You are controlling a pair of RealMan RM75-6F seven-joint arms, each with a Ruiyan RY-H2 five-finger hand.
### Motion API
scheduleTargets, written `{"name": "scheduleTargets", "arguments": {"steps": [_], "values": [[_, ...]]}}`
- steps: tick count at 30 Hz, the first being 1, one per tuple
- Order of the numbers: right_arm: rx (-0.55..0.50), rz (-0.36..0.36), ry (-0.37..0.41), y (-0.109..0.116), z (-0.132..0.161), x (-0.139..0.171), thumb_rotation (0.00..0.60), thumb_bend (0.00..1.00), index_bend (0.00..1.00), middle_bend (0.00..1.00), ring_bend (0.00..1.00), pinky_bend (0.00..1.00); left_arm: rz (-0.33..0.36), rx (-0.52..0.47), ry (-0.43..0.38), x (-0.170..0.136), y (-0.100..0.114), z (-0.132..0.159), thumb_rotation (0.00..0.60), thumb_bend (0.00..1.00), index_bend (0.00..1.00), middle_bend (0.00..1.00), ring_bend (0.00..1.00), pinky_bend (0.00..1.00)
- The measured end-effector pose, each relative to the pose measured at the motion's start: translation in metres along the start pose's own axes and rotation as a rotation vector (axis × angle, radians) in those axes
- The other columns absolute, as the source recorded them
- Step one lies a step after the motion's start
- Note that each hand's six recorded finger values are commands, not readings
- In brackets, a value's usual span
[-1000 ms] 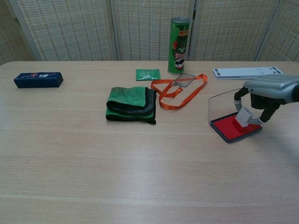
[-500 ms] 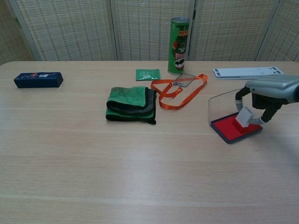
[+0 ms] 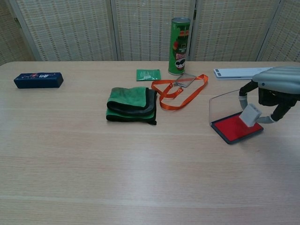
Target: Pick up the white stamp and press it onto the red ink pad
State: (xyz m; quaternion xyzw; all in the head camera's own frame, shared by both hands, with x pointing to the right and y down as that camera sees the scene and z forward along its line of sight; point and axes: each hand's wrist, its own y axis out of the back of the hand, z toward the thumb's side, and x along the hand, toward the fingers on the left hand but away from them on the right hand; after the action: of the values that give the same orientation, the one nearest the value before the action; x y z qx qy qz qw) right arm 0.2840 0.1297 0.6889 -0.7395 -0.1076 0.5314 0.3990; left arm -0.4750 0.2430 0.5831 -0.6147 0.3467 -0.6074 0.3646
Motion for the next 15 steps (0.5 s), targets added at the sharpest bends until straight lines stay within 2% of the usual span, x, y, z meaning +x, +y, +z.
{"name": "scheduleTargets", "arguments": {"steps": [6, 15], "values": [[0.054, 0.058, 0.029, -0.015, 0.009, 0.012, 0.6, 0.32, 0.89, 0.97, 0.81, 0.83, 0.014, -0.003, 0.005, -0.001, 0.002, 0.0, 0.6, 0.32, 0.0, 0.09, 0.13, 0.28], [0.096, 0.093, 0.052, -0.026, 0.02, 0.016, 0.6, 0.3, 0.89, 0.93, 0.77, 0.81, 0.013, -0.009, 0.002, -0.002, 0.003, -0.001, 0.6, 0.32, 0.0, 0.09, 0.13, 0.28]]}}
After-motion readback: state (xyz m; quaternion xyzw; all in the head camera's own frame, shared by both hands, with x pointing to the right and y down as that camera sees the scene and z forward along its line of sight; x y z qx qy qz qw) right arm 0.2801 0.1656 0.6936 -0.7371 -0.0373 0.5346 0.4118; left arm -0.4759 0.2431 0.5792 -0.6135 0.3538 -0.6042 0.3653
